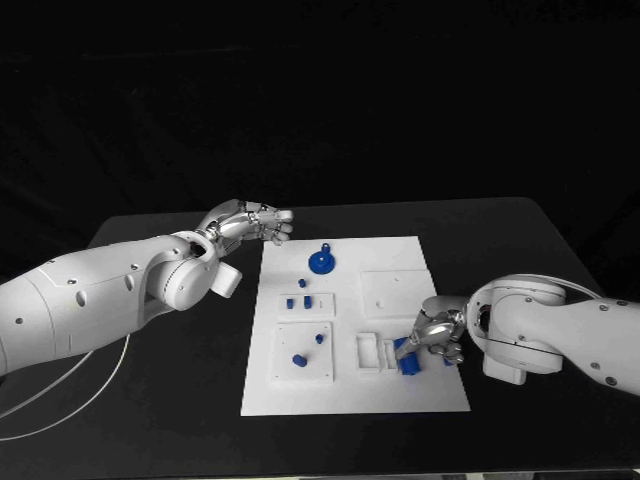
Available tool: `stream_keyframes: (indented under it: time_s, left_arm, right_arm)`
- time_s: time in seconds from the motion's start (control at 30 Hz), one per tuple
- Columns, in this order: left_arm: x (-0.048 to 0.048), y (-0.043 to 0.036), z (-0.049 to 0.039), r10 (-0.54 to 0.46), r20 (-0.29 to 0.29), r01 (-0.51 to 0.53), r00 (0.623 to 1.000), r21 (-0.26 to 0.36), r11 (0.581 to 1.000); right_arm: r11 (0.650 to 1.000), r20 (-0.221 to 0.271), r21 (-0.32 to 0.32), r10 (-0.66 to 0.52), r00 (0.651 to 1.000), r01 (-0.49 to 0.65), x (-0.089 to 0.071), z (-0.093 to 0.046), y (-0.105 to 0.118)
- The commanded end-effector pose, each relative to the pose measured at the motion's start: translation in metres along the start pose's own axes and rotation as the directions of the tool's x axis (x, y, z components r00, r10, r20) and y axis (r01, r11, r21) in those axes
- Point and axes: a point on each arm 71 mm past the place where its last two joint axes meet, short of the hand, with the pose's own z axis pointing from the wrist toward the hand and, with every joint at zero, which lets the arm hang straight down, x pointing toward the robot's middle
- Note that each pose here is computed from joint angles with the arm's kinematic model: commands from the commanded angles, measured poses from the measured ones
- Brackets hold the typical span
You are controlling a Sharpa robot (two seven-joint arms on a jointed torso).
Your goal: Assemble the parts on the task board
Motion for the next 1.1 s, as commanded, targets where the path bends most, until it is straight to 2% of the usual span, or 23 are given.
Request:
stream_keyframes:
  time_s: [0.03, 0.13, 0.5, 0.93, 1.1]
  left_arm:
    - [0.0021, -0.0010, 0.0005, -0.011, -0.016, 0.011, 1.000, 0.009, 1.000]
    - [0.0030, -0.0010, 0.0008, -0.012, -0.019, 0.012, 1.000, 0.006, 1.000]
    - [0.0031, -0.0007, 0.0008, -0.011, -0.021, 0.011, 1.000, 0.002, 1.000]
    - [0.0045, -0.0008, 0.0014, -0.013, -0.027, 0.013, 1.000, 0.001, 1.000]
    - [0.0042, -0.0006, 0.0009, -0.013, -0.028, 0.013, 1.000, -0.001, 1.000]
  right_arm:
    - [0.999, -0.022, 0.012, 0.032, 0.999, -0.032, -0.003, -0.004, 0.001]
    - [0.999, -0.021, 0.004, 0.044, 0.999, -0.044, -0.007, -0.007, 0.005]
    - [0.997, -0.056, -0.027, 0.074, 0.996, -0.076, -0.001, -0.005, 0.019]
    - [0.997, -0.052, -0.064, 0.037, 0.998, -0.040, 0.004, 0.008, 0.043]
    - [0.997, -0.058, -0.066, 0.033, 0.998, -0.037, 0.006, 0.011, 0.045]
